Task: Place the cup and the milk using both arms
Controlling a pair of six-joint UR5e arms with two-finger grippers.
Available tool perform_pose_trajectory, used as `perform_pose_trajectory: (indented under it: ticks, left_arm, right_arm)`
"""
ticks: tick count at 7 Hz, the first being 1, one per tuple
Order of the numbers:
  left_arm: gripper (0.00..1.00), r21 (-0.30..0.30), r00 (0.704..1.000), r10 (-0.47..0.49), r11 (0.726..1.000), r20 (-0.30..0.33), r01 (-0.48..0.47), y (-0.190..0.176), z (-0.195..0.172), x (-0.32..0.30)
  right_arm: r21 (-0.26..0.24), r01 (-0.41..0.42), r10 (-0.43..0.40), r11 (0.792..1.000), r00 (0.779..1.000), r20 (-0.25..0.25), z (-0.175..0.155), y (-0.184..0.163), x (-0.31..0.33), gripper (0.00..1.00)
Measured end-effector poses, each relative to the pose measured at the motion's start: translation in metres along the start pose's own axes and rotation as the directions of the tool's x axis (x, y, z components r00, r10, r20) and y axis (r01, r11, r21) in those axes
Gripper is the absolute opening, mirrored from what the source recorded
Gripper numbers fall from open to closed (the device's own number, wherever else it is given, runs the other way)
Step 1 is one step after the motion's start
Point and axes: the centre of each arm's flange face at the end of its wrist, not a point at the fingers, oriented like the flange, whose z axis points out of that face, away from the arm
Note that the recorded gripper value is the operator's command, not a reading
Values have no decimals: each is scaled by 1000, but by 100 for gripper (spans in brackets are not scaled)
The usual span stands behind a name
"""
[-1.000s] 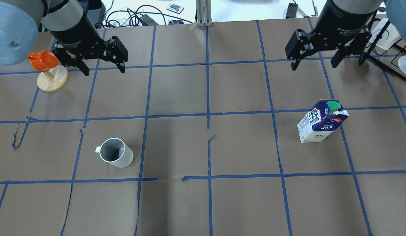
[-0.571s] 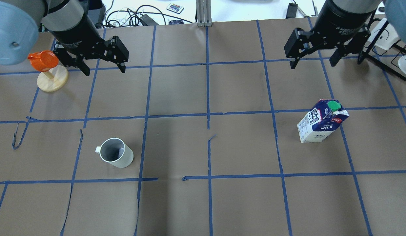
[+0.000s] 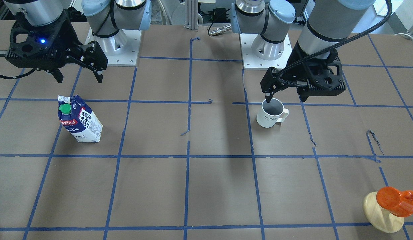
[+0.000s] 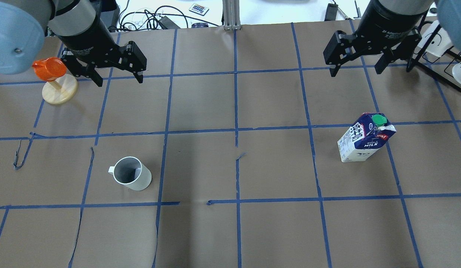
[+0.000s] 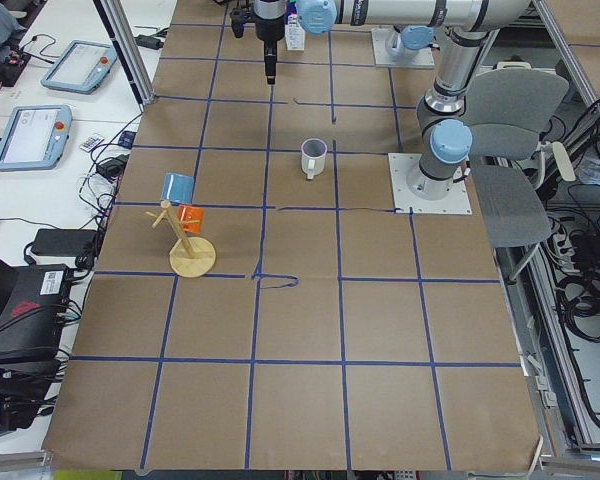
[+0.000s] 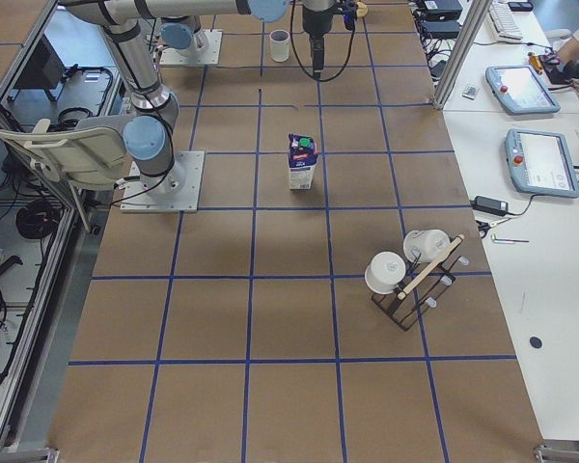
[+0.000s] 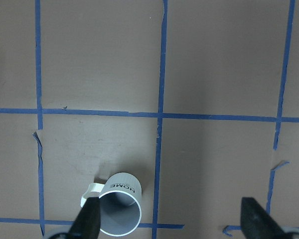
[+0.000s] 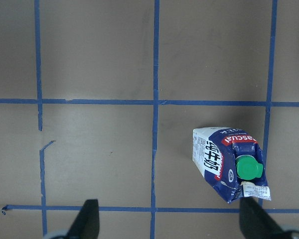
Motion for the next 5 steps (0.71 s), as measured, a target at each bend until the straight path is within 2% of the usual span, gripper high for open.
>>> perform_pose_trajectory:
  ticks: [5]
  left_arm:
    - [100,-6,1000,5,1000,6,-5,1,3,-1]
  right_arm:
    - [-17,-2,2,1000,1000,2,11,-1,-1,100]
